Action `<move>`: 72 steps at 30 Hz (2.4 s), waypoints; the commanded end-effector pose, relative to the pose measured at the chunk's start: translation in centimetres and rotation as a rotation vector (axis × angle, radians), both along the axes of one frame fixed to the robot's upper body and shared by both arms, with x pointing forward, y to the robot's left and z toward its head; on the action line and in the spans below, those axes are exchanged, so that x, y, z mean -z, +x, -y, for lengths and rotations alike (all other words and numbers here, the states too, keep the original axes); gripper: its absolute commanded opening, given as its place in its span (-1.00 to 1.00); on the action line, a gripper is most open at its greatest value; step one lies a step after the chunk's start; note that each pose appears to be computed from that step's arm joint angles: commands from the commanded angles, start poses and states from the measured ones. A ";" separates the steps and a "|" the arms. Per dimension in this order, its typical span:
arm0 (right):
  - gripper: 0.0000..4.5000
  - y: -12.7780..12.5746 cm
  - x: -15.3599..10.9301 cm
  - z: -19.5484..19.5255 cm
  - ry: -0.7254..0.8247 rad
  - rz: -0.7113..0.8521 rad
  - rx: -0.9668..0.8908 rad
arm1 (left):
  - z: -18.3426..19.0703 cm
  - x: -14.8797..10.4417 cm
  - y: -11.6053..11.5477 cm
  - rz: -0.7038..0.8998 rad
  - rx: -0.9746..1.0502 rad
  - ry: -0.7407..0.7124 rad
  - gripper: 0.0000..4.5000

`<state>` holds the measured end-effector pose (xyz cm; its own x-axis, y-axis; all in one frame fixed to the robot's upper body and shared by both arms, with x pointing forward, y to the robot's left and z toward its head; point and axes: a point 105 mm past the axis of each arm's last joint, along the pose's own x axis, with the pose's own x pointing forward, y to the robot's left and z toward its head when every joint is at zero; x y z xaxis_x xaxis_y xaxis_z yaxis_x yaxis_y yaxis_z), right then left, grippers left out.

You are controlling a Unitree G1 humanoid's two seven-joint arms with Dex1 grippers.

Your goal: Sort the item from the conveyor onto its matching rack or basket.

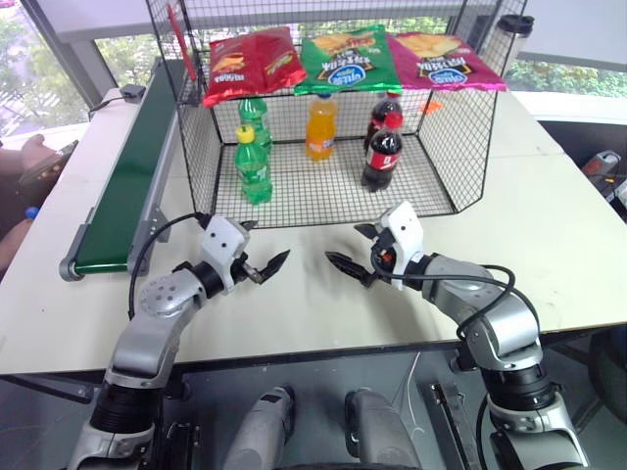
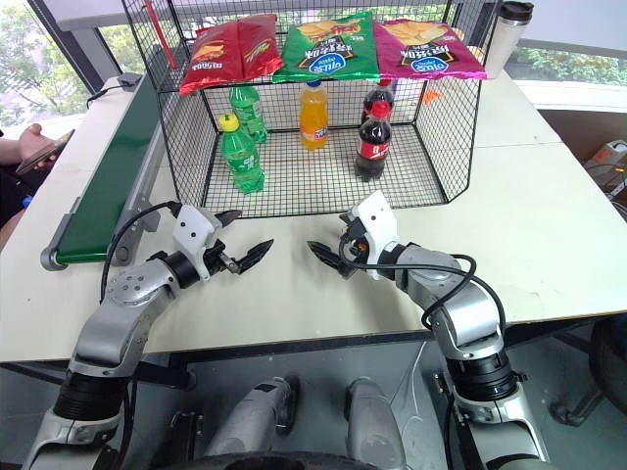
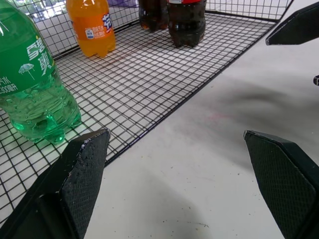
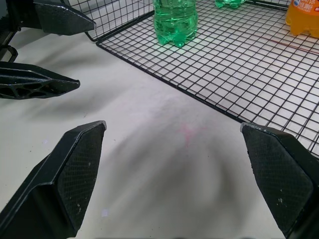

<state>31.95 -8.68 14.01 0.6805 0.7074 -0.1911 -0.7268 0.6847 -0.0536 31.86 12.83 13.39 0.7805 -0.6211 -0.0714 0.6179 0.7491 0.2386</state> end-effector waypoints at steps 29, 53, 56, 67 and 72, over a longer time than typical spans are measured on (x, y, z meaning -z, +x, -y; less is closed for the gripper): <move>1.00 -3.0 -5.3 -2.6 -0.006 0.173 -0.426 | -4.8 -7.0 -1.1 0.156 -0.167 -0.038 1.00; 1.00 -3.4 -6.3 -3.7 0.039 0.185 -0.534 | -22.8 -3.7 -5.2 0.012 -0.720 -0.106 1.00; 1.00 -3.5 -6.0 -3.5 0.029 0.179 -0.528 | -22.9 -3.8 -4.9 0.021 -0.718 -0.114 1.00; 1.00 -3.6 -5.9 -3.5 0.034 0.179 -0.501 | -21.5 -3.9 -3.8 0.015 -0.671 -0.218 1.00; 1.00 -3.5 -6.0 -3.4 0.033 0.180 -0.493 | -21.3 -3.7 -3.6 0.019 -0.678 -0.223 1.00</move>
